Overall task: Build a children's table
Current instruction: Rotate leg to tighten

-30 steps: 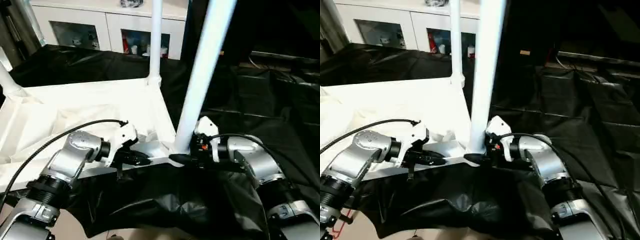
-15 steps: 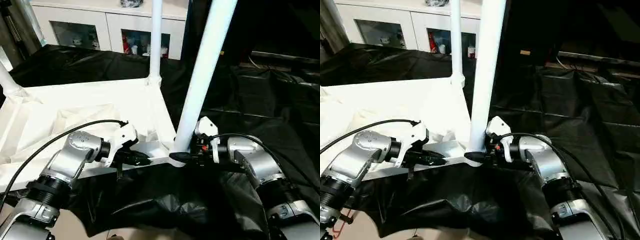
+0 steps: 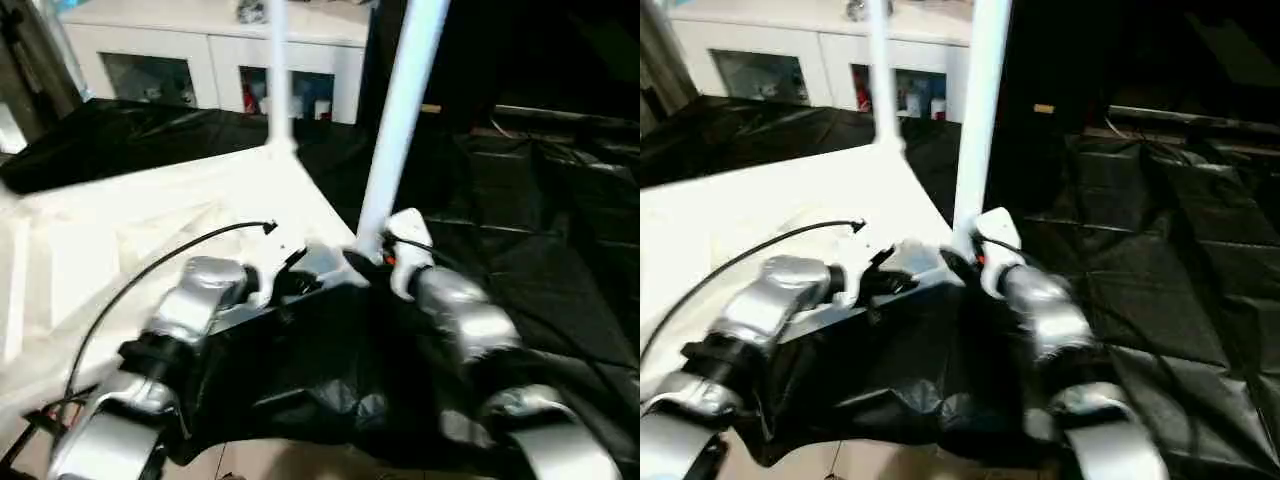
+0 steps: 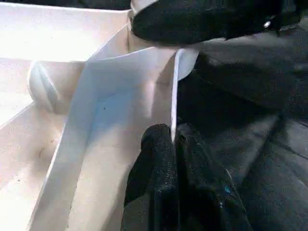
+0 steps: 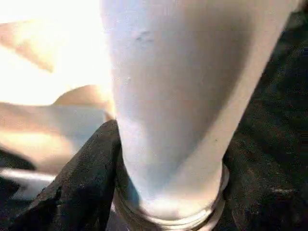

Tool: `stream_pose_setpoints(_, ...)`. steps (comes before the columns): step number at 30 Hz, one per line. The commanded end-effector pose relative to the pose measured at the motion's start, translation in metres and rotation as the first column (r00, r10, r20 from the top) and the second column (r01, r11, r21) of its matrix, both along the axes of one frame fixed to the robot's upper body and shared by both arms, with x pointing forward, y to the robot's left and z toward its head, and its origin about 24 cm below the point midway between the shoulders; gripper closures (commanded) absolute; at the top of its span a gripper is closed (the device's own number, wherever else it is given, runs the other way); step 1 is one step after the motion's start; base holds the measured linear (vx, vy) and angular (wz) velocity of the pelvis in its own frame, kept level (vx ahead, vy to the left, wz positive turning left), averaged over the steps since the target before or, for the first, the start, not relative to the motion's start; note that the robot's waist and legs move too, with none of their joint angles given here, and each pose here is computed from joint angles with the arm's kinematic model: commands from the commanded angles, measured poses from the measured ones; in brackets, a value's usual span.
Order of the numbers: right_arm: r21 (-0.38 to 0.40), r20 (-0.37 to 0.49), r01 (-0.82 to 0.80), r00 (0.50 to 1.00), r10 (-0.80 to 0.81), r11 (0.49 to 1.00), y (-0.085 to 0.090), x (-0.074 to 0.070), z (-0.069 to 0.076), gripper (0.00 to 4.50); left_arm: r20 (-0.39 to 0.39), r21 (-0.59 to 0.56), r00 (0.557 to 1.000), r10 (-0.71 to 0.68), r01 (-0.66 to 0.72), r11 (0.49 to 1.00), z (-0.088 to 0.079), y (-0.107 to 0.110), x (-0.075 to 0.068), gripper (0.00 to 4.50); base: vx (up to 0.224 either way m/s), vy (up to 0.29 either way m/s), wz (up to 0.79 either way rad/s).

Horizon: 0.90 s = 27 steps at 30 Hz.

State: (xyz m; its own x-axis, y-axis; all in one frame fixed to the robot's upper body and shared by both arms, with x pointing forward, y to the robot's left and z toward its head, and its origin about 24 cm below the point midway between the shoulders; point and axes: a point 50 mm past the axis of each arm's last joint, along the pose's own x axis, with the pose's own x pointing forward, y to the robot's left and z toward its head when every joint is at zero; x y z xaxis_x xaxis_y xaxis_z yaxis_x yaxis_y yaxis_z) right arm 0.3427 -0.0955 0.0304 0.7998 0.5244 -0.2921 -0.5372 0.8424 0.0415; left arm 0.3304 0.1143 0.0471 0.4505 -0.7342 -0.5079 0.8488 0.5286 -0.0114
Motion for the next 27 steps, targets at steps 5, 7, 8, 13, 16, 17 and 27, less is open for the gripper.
stream_pose_setpoints(5, 0.090, -0.046, -0.257, 0.964, 0.262, 0.962, 0.037, -0.019, -0.008, 1.11, 0.049, -0.076, 0.997, -0.065, 0.068, 0.995, 0.012, -0.024, 0.001, 4.50, 0.000, 0.000, 0.00)
stream_pose_setpoints(7, 0.099, -0.039, -0.298, 0.952, 0.303, 0.949, 0.033, -0.019, -0.005, 1.02, 0.054, -0.077, 0.995, -0.082, 0.086, 0.993, 0.012, -0.021, 0.000, 4.50, 0.000, 0.000, 0.00)
stream_pose_setpoints(8, 0.075, -0.032, -0.335, 0.940, 0.338, 0.939, 0.029, -0.020, -0.004, 0.76, 0.050, -0.077, 0.994, -0.100, 0.103, 0.992, 0.012, -0.019, -0.002, 4.50, 0.000, 0.000, 0.00)
stream_pose_setpoints(13, -0.021, -0.012, -0.457, 0.890, 0.457, 0.889, 0.006, -0.023, -0.001, 0.55, 0.041, -0.076, 0.981, -0.190, 0.193, 0.978, 0.012, -0.008, -0.009, 4.50, 0.000, 0.000, 0.00)
stream_pose_setpoints(16, -0.043, -0.016, -0.484, 0.875, 0.484, 0.874, -0.006, -0.023, 0.002, 0.55, 0.028, -0.065, 0.971, -0.238, 0.240, 0.969, 0.011, -0.002, -0.014, 4.50, 0.000, 0.000, 0.00)
stream_pose_setpoints(17, -0.039, -0.029, -0.521, 0.854, 0.520, 0.853, -0.016, -0.024, 0.006, 0.55, 0.019, -0.057, 0.959, -0.284, 0.284, 0.957, 0.011, 0.004, -0.018, 4.50, 0.000, 0.000, 0.00)
stream_pose_setpoints(27, -0.033, -0.087, -0.684, 0.728, 0.680, 0.729, -0.035, -0.038, 0.013, 0.55, -0.027, -0.036, 0.912, -0.410, 0.409, 0.912, 0.012, 0.024, -0.031, 4.50, 0.000, 0.000, 0.00)
